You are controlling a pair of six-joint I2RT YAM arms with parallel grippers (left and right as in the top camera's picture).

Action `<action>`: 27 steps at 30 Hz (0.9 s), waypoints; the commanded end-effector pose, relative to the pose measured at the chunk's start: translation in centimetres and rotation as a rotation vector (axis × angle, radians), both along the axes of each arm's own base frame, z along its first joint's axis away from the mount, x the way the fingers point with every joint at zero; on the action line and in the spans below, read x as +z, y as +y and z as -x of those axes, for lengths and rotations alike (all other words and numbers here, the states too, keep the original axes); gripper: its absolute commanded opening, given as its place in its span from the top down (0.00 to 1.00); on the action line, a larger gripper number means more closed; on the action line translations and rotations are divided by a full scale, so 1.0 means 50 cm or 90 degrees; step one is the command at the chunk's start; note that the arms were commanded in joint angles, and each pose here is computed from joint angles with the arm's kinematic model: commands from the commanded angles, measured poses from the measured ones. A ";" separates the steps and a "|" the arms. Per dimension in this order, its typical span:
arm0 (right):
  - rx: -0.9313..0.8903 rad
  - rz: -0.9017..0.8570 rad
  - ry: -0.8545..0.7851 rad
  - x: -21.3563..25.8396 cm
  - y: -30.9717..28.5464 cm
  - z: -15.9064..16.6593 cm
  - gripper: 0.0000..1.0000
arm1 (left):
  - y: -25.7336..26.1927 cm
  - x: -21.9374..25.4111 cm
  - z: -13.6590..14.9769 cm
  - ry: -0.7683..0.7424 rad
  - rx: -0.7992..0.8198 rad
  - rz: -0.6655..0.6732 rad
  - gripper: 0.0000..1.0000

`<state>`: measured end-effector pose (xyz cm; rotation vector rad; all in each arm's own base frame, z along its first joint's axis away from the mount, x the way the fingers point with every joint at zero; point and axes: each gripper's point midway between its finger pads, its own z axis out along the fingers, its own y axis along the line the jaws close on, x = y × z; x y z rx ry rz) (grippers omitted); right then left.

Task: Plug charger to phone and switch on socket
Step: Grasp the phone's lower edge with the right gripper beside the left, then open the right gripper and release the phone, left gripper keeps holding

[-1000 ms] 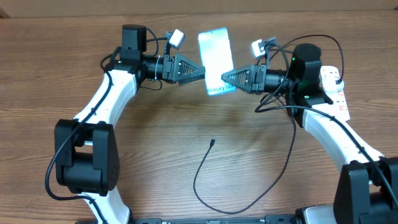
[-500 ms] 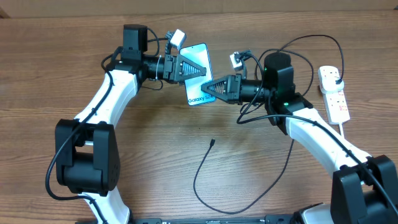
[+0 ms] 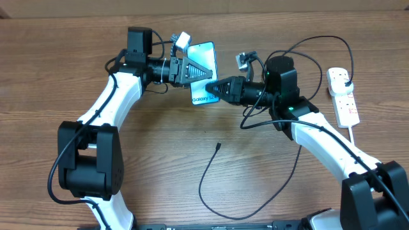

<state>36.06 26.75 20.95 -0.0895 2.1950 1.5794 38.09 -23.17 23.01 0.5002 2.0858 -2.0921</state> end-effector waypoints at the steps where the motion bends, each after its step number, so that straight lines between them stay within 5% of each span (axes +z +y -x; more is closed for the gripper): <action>1: -0.039 0.002 -0.035 0.019 -0.012 -0.024 0.96 | 0.004 0.016 0.004 -0.012 -0.013 0.018 0.26; 22: -0.006 0.021 0.004 -0.009 0.007 0.008 0.96 | -0.008 0.049 -0.020 -0.006 -0.015 0.013 0.45; 27: 0.009 0.015 0.006 -0.006 0.012 0.016 0.96 | -0.009 0.047 -0.025 -0.008 -0.005 0.008 0.44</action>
